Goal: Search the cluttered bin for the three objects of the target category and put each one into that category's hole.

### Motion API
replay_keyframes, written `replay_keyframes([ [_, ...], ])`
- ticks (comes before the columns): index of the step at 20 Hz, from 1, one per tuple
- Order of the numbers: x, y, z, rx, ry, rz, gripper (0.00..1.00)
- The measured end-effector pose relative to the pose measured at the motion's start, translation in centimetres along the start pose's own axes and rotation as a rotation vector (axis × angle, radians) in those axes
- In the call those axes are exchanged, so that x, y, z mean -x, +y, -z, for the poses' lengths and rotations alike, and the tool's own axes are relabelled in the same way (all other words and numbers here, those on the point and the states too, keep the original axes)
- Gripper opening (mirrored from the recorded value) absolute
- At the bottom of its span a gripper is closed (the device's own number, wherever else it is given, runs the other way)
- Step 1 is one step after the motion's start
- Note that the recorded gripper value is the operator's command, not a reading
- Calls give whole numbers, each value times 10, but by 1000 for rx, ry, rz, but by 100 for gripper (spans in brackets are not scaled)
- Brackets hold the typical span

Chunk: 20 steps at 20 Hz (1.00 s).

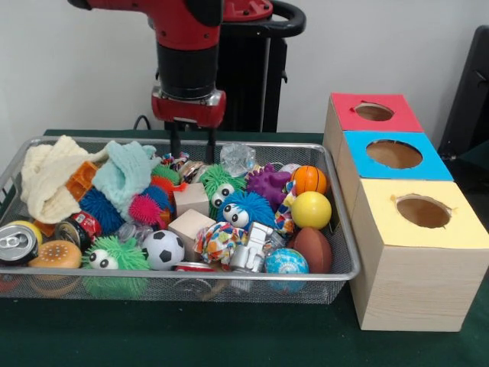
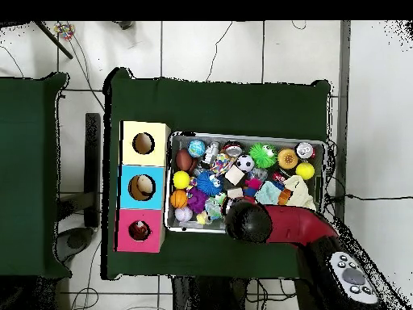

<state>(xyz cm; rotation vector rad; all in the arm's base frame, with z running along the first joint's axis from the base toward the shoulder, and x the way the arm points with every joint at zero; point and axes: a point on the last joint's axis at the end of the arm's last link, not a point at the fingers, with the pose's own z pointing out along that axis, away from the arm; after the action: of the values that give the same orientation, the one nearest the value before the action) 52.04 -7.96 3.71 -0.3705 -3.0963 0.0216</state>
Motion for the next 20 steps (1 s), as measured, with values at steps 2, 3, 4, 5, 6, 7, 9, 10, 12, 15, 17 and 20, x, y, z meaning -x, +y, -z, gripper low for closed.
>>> replay_keyframes([
  [2, -18, 12, -8, 5, 10, 0, 100],
  [3, -22, 15, -10, 6, 12, -1, 100],
  [4, -26, 19, -11, 8, 18, -2, 100],
  [5, -37, 27, -13, 13, 34, -9, 100],
  [6, -41, 30, -13, 14, 41, -15, 100],
  [7, -44, 32, -13, 14, 49, -20, 100],
  [9, -54, 42, -12, 13, 71, -46, 100],
  [10, -56, 44, -12, 11, 76, -54, 100],
  [12, -59, 51, -12, 9, 83, -74, 100],
  [15, -61, 60, -13, 8, 83, -90, 100],
  [17, -62, 68, -16, 7, 74, -97, 100],
  [20, -65, 76, -22, 4, 62, -105, 100],
])
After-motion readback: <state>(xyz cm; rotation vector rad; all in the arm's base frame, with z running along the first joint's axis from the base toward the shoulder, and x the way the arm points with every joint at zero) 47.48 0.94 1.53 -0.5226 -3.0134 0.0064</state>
